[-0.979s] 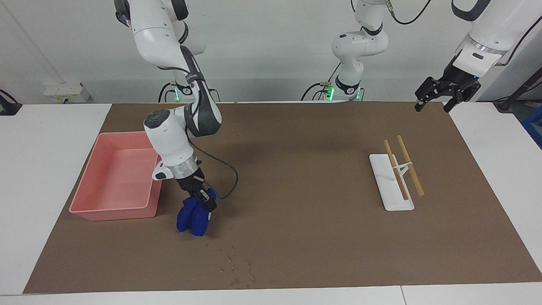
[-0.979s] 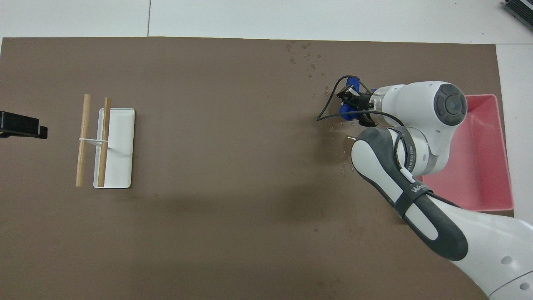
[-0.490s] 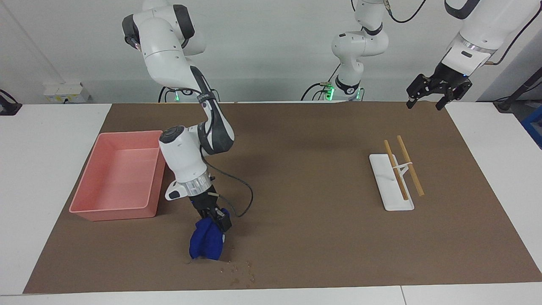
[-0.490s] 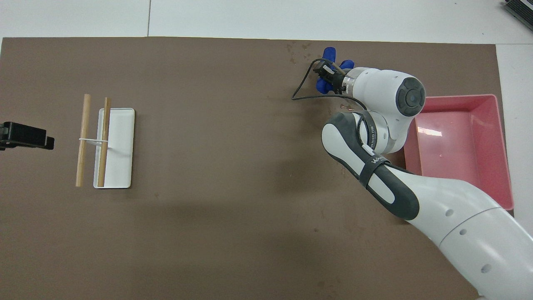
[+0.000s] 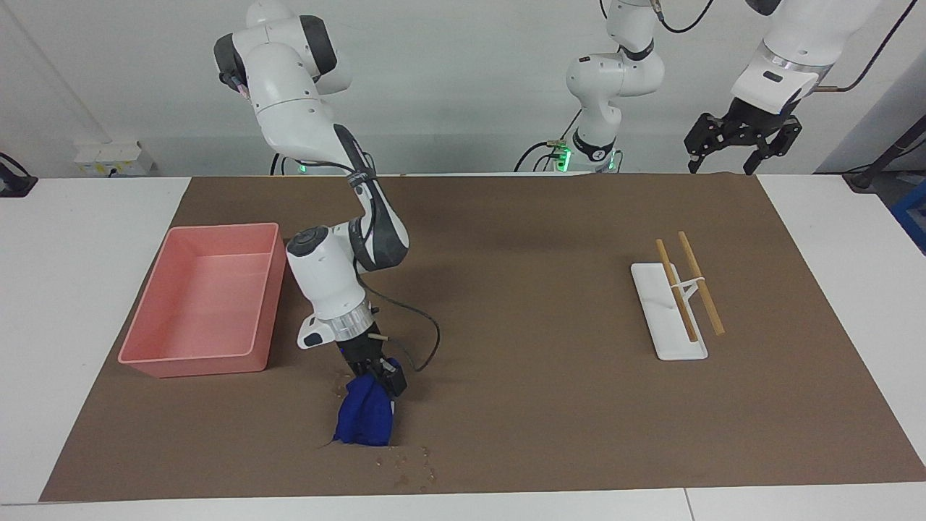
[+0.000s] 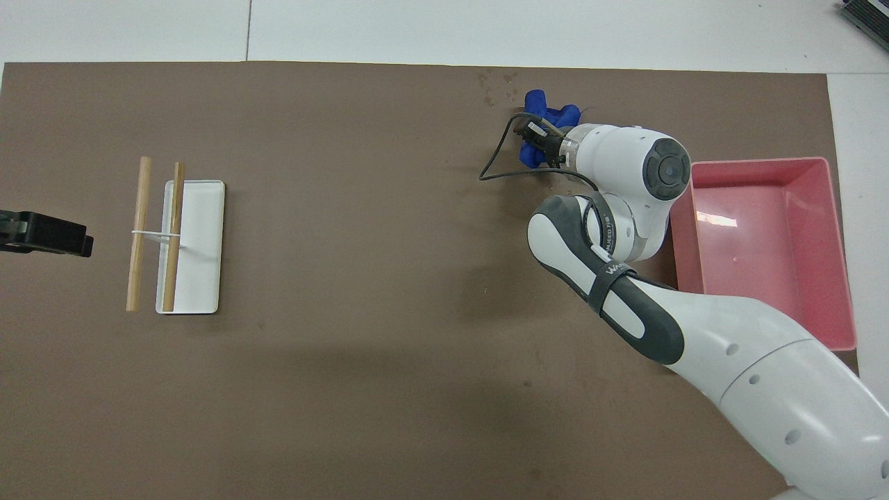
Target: Wipe water with towel using both arms
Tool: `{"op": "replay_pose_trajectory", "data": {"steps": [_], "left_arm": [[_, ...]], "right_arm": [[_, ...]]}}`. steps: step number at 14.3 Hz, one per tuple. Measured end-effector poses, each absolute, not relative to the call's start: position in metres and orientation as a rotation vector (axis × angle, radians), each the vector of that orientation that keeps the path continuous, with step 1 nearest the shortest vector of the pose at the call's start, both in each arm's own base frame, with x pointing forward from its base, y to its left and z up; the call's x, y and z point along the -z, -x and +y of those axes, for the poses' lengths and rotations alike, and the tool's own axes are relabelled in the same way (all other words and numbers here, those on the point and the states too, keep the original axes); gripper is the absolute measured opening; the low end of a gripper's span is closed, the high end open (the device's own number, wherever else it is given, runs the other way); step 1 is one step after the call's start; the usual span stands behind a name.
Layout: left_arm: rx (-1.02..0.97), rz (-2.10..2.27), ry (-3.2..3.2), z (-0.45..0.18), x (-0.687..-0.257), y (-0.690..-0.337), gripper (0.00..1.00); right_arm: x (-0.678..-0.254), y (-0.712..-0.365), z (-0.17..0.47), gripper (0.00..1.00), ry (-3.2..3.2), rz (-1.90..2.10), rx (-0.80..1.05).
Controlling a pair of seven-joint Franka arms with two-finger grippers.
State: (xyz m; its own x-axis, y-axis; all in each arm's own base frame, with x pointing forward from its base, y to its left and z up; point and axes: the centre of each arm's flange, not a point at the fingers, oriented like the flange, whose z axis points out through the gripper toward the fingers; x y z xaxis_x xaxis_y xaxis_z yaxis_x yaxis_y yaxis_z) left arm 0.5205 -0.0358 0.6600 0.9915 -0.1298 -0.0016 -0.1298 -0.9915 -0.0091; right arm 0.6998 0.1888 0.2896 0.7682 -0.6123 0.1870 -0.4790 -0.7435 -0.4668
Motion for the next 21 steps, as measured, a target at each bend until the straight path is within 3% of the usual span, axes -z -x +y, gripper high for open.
{"op": "replay_pose_trajectory", "data": {"steps": [4, 14, 21], "left_arm": [[-0.015, 0.192, 3.125, -0.032, -0.656, -0.521, 1.0], [-0.019, 0.188, 3.126, -0.03, -0.654, -0.521, 1.0], [-0.02, 0.188, 3.126, -0.03, -0.654, -0.521, 1.0]], "right_arm": [[-0.274, -0.687, 0.186, 0.16, 2.602, 0.871, 0.375], [-0.286, -0.659, 0.141, 0.16, 2.636, 1.268, -0.128], [-0.284, -0.606, 0.136, 0.16, 2.721, 1.28, -0.325]]}}
